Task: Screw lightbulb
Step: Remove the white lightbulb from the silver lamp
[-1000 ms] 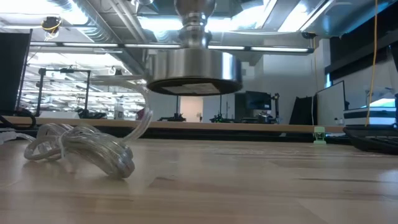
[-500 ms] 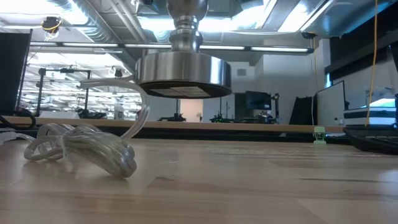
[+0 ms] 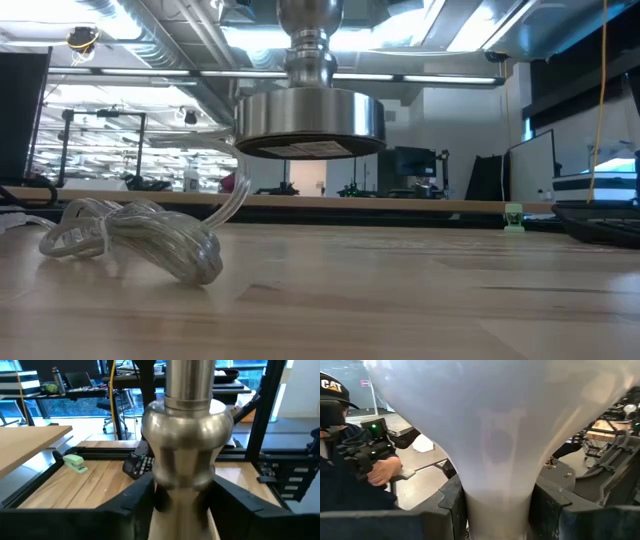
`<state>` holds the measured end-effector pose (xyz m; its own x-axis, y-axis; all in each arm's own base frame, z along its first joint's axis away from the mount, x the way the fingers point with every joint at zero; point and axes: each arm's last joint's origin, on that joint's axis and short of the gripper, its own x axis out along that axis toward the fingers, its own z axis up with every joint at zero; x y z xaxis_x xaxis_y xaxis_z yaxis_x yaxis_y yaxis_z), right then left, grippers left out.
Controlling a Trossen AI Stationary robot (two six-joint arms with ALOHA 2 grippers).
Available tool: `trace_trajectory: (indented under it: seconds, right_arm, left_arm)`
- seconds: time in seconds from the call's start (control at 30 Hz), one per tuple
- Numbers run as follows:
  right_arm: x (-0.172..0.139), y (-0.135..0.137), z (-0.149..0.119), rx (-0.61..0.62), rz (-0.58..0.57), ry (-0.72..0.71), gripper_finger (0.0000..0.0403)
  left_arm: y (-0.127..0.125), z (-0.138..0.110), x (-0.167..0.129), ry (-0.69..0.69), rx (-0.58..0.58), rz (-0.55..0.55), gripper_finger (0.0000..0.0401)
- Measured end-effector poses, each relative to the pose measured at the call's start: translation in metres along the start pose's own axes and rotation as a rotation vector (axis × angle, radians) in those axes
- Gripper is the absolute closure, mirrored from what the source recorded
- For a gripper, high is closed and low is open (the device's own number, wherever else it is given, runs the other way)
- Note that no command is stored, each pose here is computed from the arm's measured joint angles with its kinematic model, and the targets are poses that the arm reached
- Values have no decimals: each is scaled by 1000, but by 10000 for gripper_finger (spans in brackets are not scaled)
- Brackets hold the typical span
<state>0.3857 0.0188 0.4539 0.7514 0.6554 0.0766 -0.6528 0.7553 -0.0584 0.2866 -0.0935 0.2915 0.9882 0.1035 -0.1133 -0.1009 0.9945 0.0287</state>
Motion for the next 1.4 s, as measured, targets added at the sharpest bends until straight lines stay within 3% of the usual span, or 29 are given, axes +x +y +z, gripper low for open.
trace_trajectory:
  seconds: [0.17, 0.4, 0.57, 0.8, 1.1, 1.4]
  right_arm:
    - [0, -1, 0, -10, -25, -3, 250]
    - [0, -1, 0, -17, -26, -4, 250]
    - [0, -1, 0, -13, -28, 1, 250]
    - [0, -1, 0, -12, -31, 2, 250]
    - [0, -4, 1, -15, -164, -3, 247]
    - [-2, -5, 1, -4, -226, 11, 113]
  left_arm:
    - [4, 1, 2, -11, -26, 11, 262]
    - [3, 0, 6, -32, -27, -4, 228]
    - [1, -3, 11, -40, -2, -1, 276]
    - [0, -2, 8, -34, 33, 3, 279]
    - [0, 9, -12, -18, 32, 83, 279]
    - [1, 9, -14, -18, 24, 79, 279]
